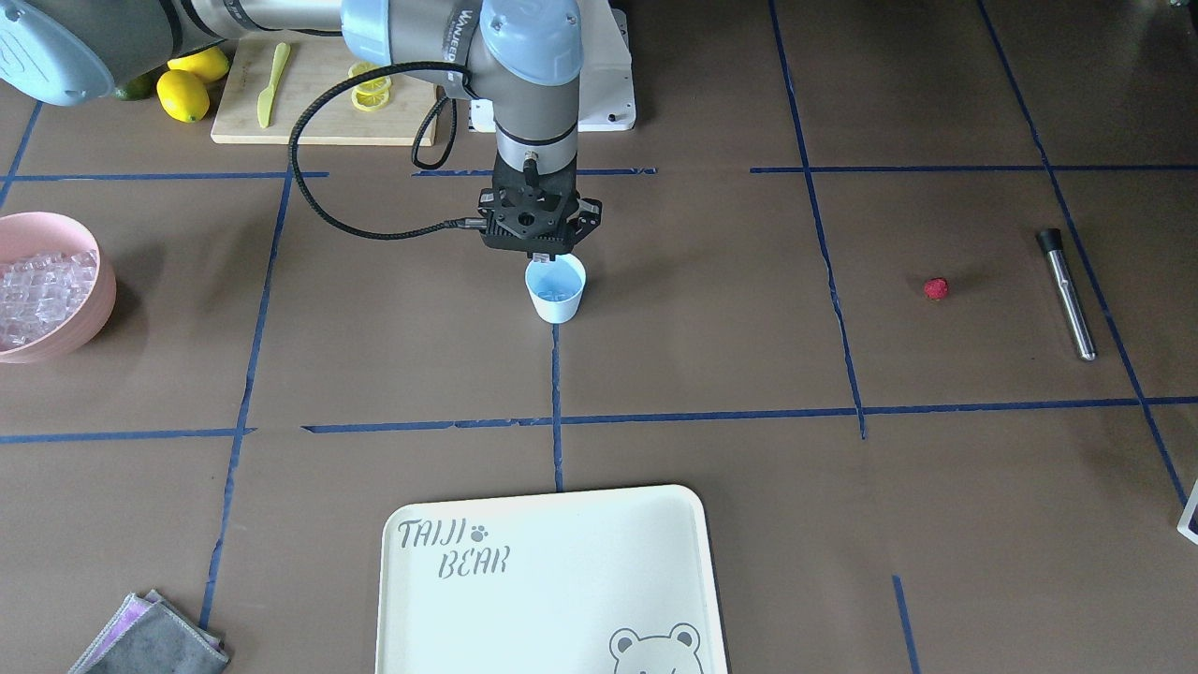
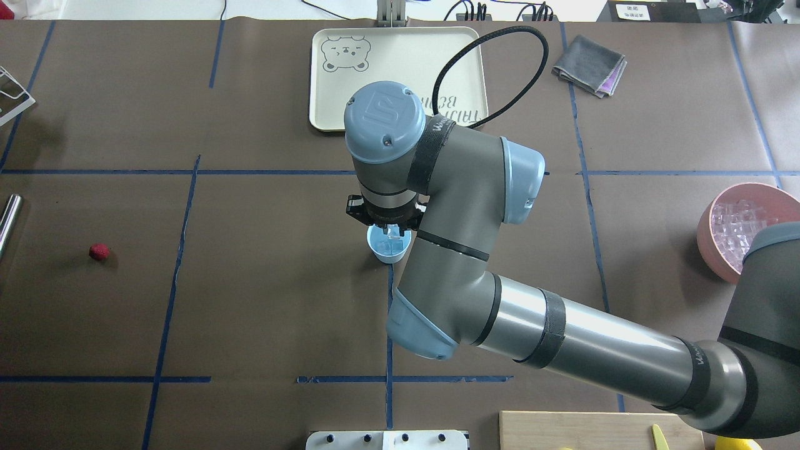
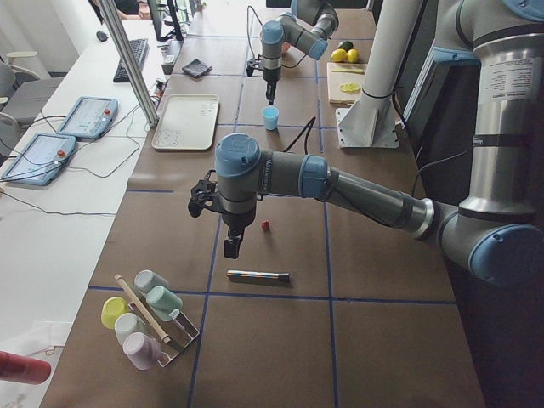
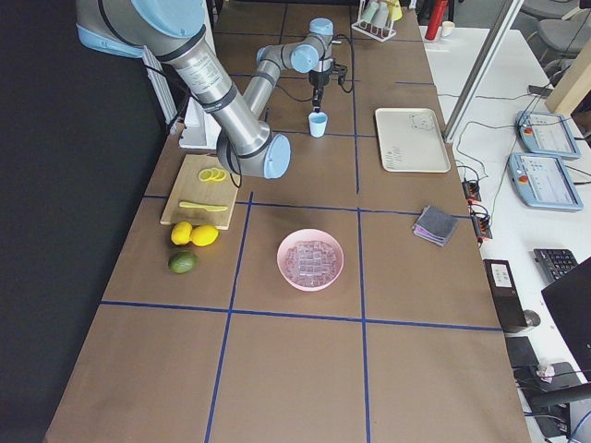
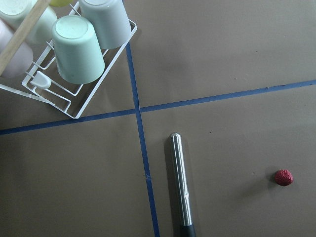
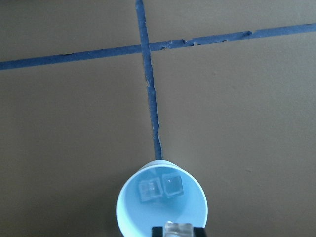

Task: Mash ice and strawberries in cup
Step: 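Open the right gripper to drop the ice cube into the cup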

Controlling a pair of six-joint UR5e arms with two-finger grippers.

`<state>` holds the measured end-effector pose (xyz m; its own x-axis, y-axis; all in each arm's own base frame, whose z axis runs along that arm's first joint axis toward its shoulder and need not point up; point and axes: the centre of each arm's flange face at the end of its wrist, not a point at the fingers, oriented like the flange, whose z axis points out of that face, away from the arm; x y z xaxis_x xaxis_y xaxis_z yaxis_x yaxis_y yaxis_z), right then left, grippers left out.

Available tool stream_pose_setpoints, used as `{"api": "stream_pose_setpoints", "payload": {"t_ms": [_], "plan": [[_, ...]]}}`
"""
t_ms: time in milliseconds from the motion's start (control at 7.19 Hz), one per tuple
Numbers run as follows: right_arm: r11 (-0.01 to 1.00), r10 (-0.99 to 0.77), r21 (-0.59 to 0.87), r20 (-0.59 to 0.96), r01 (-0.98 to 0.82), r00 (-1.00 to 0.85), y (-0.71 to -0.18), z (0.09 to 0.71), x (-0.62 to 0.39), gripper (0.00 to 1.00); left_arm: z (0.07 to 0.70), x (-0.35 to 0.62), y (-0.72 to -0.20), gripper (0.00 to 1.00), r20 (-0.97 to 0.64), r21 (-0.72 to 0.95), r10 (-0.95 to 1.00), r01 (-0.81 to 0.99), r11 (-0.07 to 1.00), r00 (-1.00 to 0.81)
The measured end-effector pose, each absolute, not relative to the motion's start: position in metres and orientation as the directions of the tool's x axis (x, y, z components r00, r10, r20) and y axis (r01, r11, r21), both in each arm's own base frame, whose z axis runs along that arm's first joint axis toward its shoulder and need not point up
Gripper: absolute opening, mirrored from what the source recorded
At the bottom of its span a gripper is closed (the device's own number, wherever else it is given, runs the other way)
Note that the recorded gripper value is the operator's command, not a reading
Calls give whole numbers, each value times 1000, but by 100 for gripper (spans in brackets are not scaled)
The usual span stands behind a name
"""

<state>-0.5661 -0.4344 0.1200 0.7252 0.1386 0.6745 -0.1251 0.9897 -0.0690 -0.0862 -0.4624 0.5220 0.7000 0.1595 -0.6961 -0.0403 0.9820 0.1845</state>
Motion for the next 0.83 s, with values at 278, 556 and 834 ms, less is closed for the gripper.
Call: {"api": "stream_pose_setpoints", "payload": {"t_ms": [278,556,834], "plan": [[990,135,-65,674,-124,727,-435,122,-576,16,525,-86,-463,100,-697,180,157,-40,983,700],[990,134,-63,675,-124,726,-436,123,-578,43,527,-86,-464,100,-698,178,155,-40,983,699],[990,132,-61,678,-124,723,-436,123,-579,85,526,-86,-465,100,-698,177,154,-40,983,699]]}}
